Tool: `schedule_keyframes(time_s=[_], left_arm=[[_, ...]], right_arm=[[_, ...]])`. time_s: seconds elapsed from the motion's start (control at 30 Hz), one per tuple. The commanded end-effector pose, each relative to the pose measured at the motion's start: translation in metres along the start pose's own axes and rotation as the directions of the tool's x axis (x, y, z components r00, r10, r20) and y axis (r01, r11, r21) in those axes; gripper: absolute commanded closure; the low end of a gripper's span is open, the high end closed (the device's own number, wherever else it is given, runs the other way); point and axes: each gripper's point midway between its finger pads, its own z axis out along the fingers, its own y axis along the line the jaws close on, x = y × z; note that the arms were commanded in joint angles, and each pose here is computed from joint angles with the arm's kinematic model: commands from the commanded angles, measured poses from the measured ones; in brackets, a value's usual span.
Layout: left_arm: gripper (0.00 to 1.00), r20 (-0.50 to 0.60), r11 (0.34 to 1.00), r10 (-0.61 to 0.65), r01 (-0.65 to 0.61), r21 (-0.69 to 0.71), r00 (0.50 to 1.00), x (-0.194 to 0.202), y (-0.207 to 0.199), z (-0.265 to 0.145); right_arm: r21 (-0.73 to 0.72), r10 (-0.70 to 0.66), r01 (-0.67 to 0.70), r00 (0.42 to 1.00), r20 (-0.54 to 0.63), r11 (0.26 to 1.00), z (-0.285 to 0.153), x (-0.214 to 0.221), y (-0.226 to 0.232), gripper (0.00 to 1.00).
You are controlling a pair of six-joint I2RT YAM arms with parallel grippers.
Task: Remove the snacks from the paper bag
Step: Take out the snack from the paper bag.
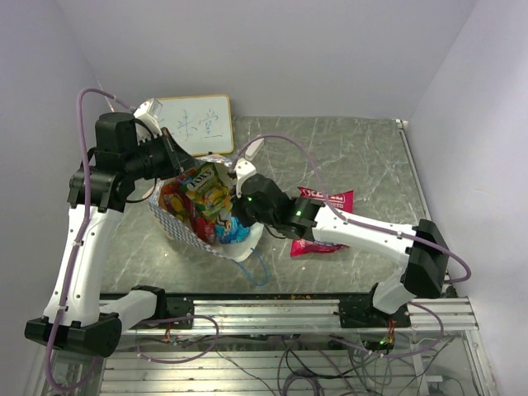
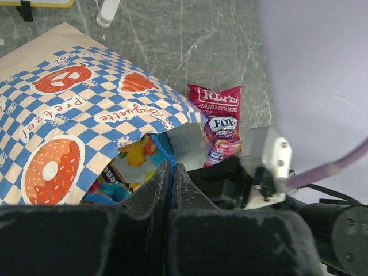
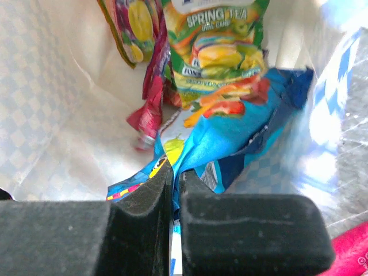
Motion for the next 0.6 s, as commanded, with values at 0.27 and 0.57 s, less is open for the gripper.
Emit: schedule_keyframes(time_s=[0.27, 0.57], left_arm=[[0.93, 0.010, 0.999, -0.048, 0.048, -0.024, 0.999, 0.001, 0.004, 0.005], [0.93, 0.011, 0.998, -0.062, 0.062, -0.032, 0.998, 0.000, 0.008, 0.011]], right_arm=[[-0.166, 0.055, 0.014, 0.913, 0.405, 0.986, -0.076, -0.159, 0.035, 1.00], [-0.154, -0.027, 0.127, 0.849, 0.527, 0.980, -0.148, -0.206, 0.031, 1.00]])
